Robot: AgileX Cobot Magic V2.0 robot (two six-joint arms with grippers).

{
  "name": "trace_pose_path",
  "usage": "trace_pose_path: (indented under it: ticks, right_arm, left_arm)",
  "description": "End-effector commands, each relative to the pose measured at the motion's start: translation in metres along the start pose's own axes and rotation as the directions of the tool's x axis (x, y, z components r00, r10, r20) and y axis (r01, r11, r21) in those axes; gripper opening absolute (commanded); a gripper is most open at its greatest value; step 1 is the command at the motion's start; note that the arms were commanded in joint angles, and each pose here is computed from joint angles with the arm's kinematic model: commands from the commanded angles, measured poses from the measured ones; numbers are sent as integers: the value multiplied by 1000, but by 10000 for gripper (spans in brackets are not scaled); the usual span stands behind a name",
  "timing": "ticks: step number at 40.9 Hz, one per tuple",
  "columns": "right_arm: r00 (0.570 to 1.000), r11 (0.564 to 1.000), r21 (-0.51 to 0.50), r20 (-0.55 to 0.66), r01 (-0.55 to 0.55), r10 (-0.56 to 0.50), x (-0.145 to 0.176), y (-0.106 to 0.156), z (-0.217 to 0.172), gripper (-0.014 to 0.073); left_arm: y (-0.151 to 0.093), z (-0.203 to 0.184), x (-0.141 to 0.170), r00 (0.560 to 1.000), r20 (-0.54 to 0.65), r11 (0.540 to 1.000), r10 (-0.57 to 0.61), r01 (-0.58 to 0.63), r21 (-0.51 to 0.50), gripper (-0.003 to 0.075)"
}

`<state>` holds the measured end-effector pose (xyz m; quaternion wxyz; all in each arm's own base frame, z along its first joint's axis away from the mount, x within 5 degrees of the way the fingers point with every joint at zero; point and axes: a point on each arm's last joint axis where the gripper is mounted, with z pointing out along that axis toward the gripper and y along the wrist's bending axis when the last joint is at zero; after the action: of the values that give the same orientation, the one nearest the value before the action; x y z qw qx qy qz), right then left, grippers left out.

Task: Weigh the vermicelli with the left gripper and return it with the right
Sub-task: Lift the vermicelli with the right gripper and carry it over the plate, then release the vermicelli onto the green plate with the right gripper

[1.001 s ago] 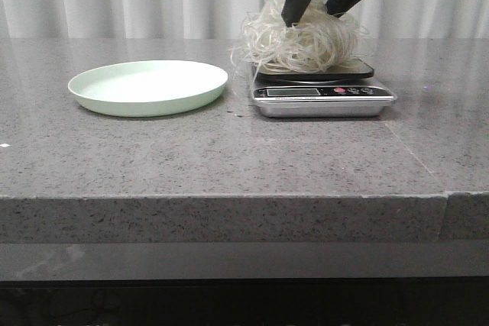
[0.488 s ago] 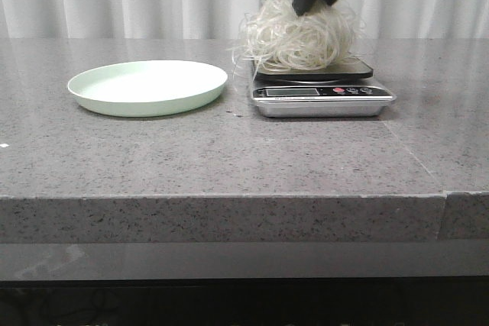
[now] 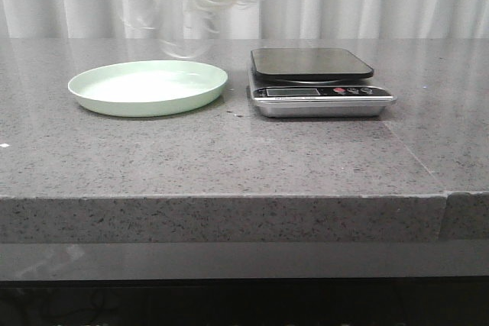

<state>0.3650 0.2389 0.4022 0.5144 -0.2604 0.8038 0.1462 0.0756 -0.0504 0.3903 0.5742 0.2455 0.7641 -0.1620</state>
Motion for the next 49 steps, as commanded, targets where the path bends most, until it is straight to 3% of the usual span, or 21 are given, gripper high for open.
trace_pose_path:
  ticks: [1, 10, 19, 22, 27, 32, 43, 49]
  right_arm:
    - [975, 1000, -20, 222, 20, -15, -34, 14, -22, 160]
    - [984, 995, -83, 177, 49, -33, -14, 46, 16, 160]
    - [997, 994, -93, 66, 50, -44, 15, 52, 53, 162]
    - [998, 994, -95, 31, 50, -48, 21, 52, 57, 204]
    - [999, 994, -97, 2, 50, -50, 24, 52, 58, 379]
    - [999, 995, -90, 0, 46, -47, 15, 47, 46, 468]
    - [1000, 998, -59, 19, 17, -16, -21, 26, -34, 462]
    - [999, 999, -34, 37, 6, -5, -22, 13, -79, 462]
  left_arm:
    - [0, -4, -14, 995, 98, 1000, -11, 11, 0, 439]
    - [0, -4, -14, 995, 98, 1000, -11, 11, 0, 439]
    - [0, -4, -14, 995, 98, 1000, -11, 11, 0, 439]
    - [0, -4, -14, 995, 98, 1000, -11, 11, 0, 439]
    - [0, -4, -14, 995, 98, 1000, -11, 11, 0, 439]
    - [0, -4, -14, 995, 98, 1000, -11, 11, 0, 439]
    - [0, -4, -14, 995, 98, 1000, -11, 11, 0, 439]
    - [0, -4, -14, 995, 98, 1000, -11, 11, 0, 439]
